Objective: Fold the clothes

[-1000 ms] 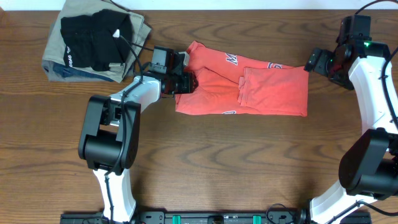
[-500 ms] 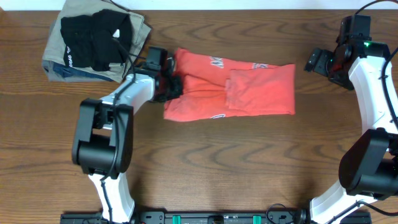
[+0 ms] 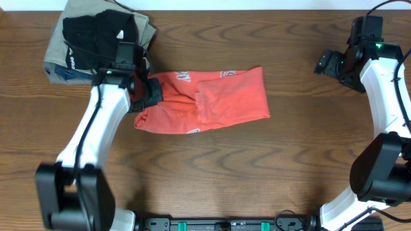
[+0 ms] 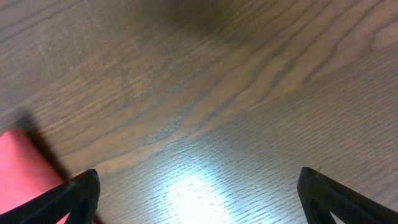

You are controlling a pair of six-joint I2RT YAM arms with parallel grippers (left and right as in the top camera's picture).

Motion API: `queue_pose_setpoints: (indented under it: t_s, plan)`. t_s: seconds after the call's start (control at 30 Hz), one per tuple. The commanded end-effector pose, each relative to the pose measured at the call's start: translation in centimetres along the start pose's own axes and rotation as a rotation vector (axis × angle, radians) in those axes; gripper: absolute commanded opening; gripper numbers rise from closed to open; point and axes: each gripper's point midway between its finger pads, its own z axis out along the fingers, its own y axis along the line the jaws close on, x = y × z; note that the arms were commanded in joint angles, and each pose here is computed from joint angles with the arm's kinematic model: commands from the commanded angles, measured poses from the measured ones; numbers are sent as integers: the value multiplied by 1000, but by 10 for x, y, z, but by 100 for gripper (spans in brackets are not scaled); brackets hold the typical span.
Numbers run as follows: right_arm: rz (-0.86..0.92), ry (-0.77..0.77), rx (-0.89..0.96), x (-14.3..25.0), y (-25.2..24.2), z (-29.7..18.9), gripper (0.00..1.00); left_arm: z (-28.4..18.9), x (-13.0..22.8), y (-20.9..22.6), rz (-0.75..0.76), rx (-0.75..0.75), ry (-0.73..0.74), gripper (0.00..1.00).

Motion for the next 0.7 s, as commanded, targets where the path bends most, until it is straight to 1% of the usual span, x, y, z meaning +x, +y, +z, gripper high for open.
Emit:
queue_pose_setpoints:
  t_s: [0.0, 0.17, 0.33, 0.5, 0.67]
  plan:
    - [17, 2, 13, 1, -4, 1, 99, -32, -7, -3, 61, -2, -57, 6]
    - [17, 2, 13, 1, -4, 1, 99, -58, -4, -19, 107, 17, -79, 6]
    - [17, 2, 13, 1, -4, 1, 99, -58, 1, -30, 136, 26, -69, 6]
    - [17, 2, 13, 1, -4, 1, 99, -45, 20, -18, 103, -15, 21, 6]
    - [17, 2, 13, 1, -4, 1, 99, -27, 38, 7, 76, -133, 106, 6]
